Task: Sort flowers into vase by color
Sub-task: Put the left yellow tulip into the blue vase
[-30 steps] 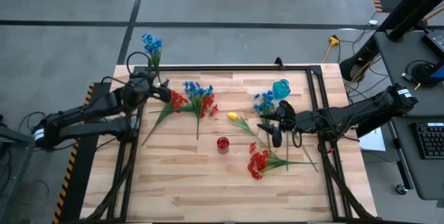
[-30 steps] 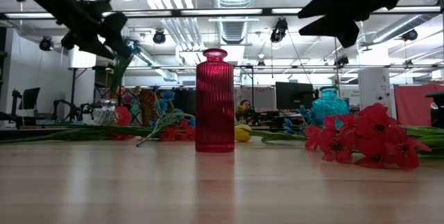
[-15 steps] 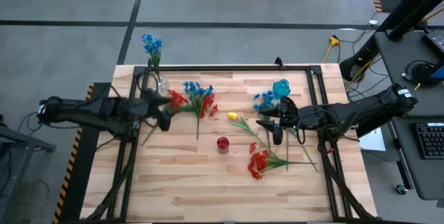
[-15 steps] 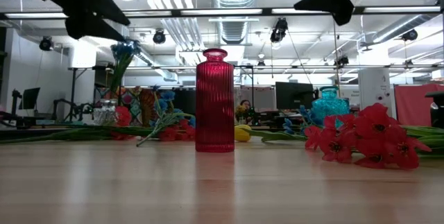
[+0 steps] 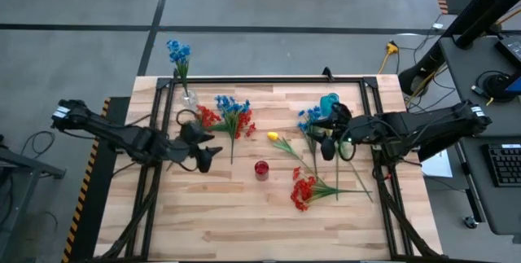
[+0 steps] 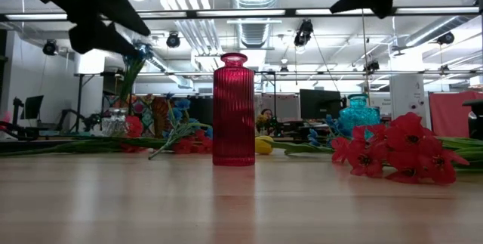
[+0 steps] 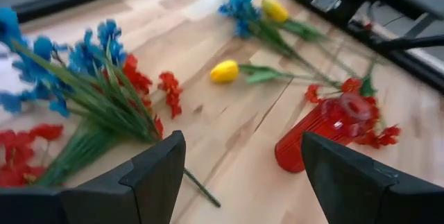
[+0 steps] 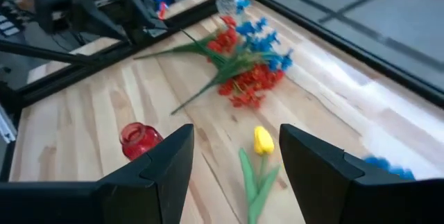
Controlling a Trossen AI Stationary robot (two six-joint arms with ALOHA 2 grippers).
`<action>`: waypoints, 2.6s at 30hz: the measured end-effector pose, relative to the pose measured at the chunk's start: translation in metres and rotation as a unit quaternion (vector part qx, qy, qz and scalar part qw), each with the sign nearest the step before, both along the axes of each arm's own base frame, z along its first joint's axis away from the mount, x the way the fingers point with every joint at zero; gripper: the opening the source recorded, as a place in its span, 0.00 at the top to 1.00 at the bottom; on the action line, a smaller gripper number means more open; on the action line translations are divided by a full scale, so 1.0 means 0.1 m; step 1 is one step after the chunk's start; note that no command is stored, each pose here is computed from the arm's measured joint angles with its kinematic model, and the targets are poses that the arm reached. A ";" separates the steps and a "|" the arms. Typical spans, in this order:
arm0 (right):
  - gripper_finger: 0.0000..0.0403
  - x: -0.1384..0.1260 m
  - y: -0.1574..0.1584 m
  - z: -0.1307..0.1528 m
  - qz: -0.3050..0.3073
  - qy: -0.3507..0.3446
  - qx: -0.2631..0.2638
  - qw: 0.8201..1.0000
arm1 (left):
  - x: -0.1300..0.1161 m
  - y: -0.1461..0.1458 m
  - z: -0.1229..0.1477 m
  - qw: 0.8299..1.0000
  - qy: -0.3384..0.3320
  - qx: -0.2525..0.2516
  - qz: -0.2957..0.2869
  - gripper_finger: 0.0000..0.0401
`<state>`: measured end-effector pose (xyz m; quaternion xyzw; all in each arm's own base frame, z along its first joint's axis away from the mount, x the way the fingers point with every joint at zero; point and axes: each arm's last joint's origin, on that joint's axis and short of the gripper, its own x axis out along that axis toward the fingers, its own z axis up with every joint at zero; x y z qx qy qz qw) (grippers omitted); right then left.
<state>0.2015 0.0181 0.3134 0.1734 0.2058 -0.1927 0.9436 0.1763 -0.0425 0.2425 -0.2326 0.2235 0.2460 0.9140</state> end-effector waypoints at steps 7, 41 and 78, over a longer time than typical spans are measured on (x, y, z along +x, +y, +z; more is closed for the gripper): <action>0.49 -0.09 -0.02 -0.05 -0.039 0.052 0.049 0.997 | 0.21 -0.07 -0.08 1.000 0.019 0.003 0.003 0.33; 0.49 -0.17 0.21 -0.62 -0.022 0.363 0.220 0.905 | 0.72 -0.41 -0.38 0.983 0.175 -0.052 0.022 0.33; 0.49 -0.35 1.35 -0.98 0.081 0.412 0.153 0.895 | 0.35 -1.51 -0.68 0.981 0.135 -0.125 -0.061 0.33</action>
